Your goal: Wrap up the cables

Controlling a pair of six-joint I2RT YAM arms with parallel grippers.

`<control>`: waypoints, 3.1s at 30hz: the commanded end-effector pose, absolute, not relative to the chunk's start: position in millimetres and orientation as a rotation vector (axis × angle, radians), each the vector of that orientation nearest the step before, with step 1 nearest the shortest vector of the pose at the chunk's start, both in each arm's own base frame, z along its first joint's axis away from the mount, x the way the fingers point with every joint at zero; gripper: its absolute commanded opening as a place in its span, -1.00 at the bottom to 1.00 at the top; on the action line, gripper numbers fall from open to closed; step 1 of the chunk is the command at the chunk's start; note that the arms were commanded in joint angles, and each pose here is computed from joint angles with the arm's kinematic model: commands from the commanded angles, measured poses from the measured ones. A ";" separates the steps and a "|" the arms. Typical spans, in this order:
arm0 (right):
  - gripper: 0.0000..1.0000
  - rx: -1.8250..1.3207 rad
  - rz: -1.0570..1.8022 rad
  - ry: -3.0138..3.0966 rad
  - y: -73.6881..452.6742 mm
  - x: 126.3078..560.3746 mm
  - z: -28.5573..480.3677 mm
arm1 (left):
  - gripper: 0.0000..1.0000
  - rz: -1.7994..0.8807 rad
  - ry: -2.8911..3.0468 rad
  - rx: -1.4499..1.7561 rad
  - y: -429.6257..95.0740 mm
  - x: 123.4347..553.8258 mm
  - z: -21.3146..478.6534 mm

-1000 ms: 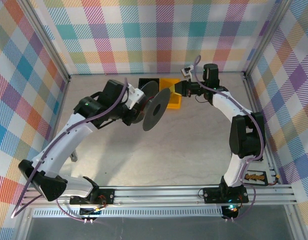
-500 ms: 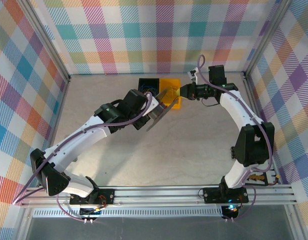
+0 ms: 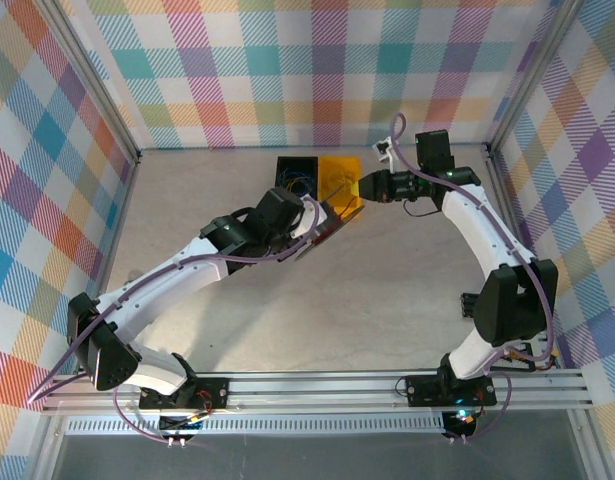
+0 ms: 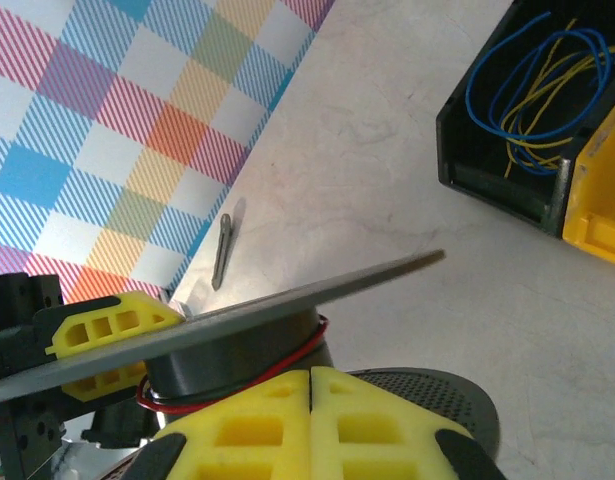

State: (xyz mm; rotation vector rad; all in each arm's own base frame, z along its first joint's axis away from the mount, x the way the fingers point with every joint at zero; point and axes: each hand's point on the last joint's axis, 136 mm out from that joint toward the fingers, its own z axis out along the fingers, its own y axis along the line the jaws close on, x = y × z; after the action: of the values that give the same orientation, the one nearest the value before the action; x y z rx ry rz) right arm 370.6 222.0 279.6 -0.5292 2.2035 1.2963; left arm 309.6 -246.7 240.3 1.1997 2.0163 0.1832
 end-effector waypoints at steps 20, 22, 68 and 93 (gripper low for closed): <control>-1.00 -1.052 1.384 1.706 268.8 279.8 380.7 | -1.00 0.599 2.385 1.688 -177.3 263.2 130.0; -1.00 -1.099 1.418 1.679 275.3 270.5 383.4 | -1.00 0.593 2.390 1.683 -179.4 264.4 129.6; 0.78 -0.872 1.113 1.878 232.7 290.7 390.1 | -1.00 0.750 2.165 1.239 -178.9 324.1 188.9; 0.99 -0.340 1.477 2.233 235.6 342.6 306.1 | -1.00 0.647 1.511 1.195 -248.0 305.2 276.7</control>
State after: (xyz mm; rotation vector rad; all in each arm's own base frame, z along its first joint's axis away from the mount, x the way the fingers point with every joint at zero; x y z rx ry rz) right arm 342.8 224.0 309.9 -0.3287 2.2301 1.4197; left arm 300.4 -231.2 250.0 1.2901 1.5960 0.6761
